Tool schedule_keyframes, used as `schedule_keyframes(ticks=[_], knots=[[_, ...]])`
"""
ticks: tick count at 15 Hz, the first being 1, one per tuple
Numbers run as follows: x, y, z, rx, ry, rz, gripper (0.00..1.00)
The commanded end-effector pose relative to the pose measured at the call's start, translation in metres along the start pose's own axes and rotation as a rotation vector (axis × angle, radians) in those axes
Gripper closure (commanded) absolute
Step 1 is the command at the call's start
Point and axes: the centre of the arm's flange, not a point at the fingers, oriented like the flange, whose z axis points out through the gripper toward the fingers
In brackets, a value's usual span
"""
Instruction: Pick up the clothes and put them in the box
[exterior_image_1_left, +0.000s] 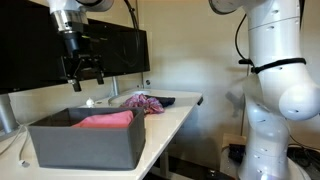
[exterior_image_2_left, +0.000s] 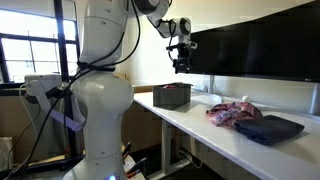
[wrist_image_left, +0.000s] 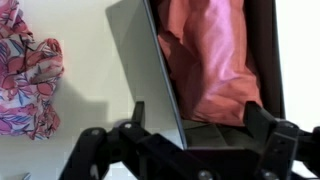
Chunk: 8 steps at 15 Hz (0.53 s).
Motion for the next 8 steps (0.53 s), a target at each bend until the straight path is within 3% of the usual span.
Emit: schedule_keyframes(ticks=[1, 8], knots=[[-0.015, 0.032, 0.000, -0.014, 0.033, 0.094, 0.00], [-0.014, 0.092, 0.000, -0.020, 0.028, 0.261, 0.00]])
